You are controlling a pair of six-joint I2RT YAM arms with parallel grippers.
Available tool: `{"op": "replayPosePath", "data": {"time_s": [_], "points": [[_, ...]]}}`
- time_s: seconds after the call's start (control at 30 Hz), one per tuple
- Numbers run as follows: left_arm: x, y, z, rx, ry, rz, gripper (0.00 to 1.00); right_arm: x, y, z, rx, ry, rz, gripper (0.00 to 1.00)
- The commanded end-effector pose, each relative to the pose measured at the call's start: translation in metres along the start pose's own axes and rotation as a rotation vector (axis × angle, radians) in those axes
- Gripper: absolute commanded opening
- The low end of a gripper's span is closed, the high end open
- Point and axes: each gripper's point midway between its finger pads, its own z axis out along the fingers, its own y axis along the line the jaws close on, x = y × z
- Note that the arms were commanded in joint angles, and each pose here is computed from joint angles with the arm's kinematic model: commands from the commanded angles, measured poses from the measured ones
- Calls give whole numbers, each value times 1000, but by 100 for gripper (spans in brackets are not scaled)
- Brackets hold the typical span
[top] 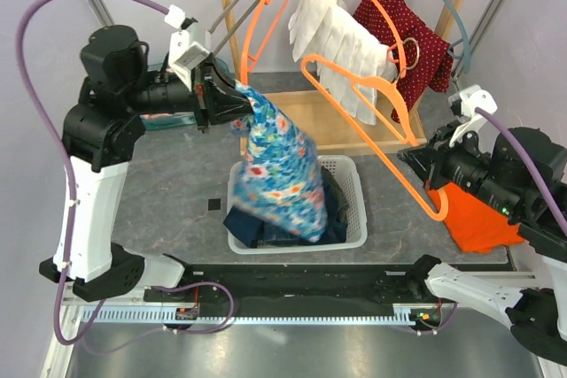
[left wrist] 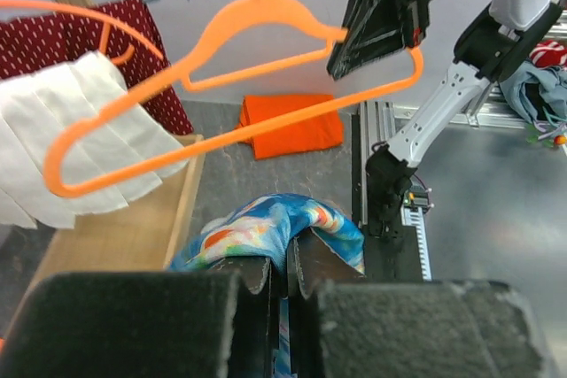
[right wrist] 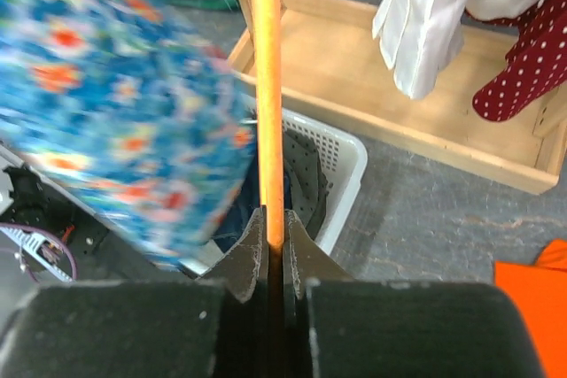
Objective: Remove the skirt from the hanger
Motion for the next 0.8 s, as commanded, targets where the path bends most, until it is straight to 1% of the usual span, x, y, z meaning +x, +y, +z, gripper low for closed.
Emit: {"op": "replayPosePath", "data": {"time_s": [0.0,0.03,0.07,0.13,0.17,0.2,0.23,0.27,0.33,0.37,0.43,0.47,0.5,0.53,0.57,0.63,0.67,0.7,0.73,0.77], "points": [[13,4,7,-16,0,13,2,-38,-1,7,37,-99,16,0],[19,7,8,-42,13,42,2,-40,-1,14,48,-91,15,0],[40,14,14,-55,52,21,2,-48,-2,12,61,-115,19,0],[61,20,18,-99,101,30,2,-58,-2,19,72,-132,24,0],[87,26,23,-103,151,32,2,-64,0,18,67,-149,25,0],[99,25,26,-103,178,38,2,-70,0,19,68,-162,25,0],[113,20,30,-104,216,49,2,-72,0,27,81,-155,23,0],[135,16,32,-85,262,59,2,-80,0,25,86,-173,26,0],[161,-3,38,-25,335,90,2,-86,-4,34,120,-171,25,0],[181,-10,38,-3,377,75,2,-93,-5,32,129,-192,30,0],[202,-17,37,25,432,77,2,-98,-6,45,152,-182,27,0],[219,-18,36,32,474,71,2,-105,-5,44,154,-196,30,0],[231,-18,35,33,506,78,2,-104,-4,57,160,-174,25,0],[244,-16,34,24,549,99,2,-106,-5,62,172,-172,24,0],[266,-17,32,33,598,83,2,-110,-4,65,175,-175,21,0],[296,-12,29,28,674,68,2,-108,-5,85,195,-143,13,0],[322,-10,27,25,722,55,2,-112,-5,87,199,-149,8,0],[337,-5,26,5,754,59,2,-110,-5,99,211,-133,2,0],[352,6,21,-46,803,79,2,-112,-6,102,215,-134,-1,0],[370,12,21,-67,819,93,2,-117,-6,103,224,-146,-3,0]]}}
